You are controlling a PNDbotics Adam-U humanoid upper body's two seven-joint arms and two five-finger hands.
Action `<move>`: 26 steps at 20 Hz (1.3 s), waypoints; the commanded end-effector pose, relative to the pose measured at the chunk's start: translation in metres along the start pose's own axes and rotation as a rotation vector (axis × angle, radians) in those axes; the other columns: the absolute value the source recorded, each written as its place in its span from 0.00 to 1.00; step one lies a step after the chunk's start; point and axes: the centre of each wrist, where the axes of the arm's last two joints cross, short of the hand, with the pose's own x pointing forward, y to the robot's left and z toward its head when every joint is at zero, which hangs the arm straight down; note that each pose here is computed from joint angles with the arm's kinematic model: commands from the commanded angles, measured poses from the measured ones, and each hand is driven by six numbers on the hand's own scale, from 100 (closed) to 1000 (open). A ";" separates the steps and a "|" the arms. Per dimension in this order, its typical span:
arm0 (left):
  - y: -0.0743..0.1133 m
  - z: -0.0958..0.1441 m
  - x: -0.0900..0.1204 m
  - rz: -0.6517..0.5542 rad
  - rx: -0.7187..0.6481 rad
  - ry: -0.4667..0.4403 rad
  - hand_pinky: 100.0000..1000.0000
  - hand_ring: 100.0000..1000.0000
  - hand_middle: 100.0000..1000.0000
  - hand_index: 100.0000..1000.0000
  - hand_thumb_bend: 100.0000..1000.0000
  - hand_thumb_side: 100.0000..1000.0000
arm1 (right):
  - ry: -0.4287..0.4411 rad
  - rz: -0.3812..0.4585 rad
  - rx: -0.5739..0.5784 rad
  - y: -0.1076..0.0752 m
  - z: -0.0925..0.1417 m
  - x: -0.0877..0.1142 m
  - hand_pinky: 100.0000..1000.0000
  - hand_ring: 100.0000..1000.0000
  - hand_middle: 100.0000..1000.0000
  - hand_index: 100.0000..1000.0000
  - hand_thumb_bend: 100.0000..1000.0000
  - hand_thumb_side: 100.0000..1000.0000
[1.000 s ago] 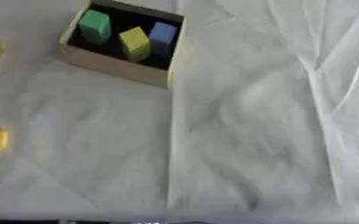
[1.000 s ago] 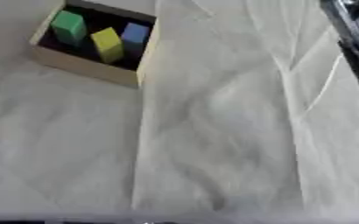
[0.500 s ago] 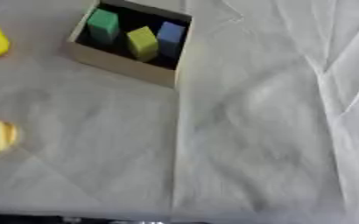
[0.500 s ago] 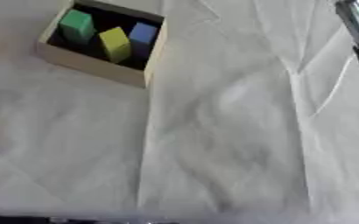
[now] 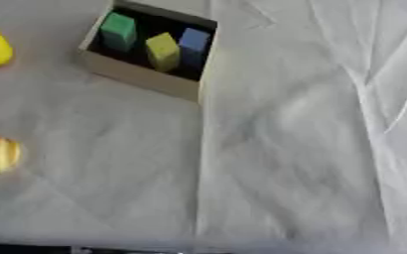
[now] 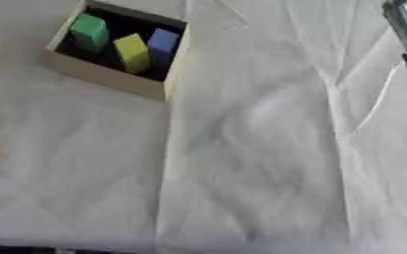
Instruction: Pick up objects on the table and place them in the box.
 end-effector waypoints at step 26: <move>-0.027 -0.010 -0.055 0.001 -0.143 0.249 0.88 0.91 0.87 0.92 0.52 0.06 | -0.005 0.008 -0.057 -0.012 0.001 0.004 0.78 0.75 0.71 0.81 0.00 0.66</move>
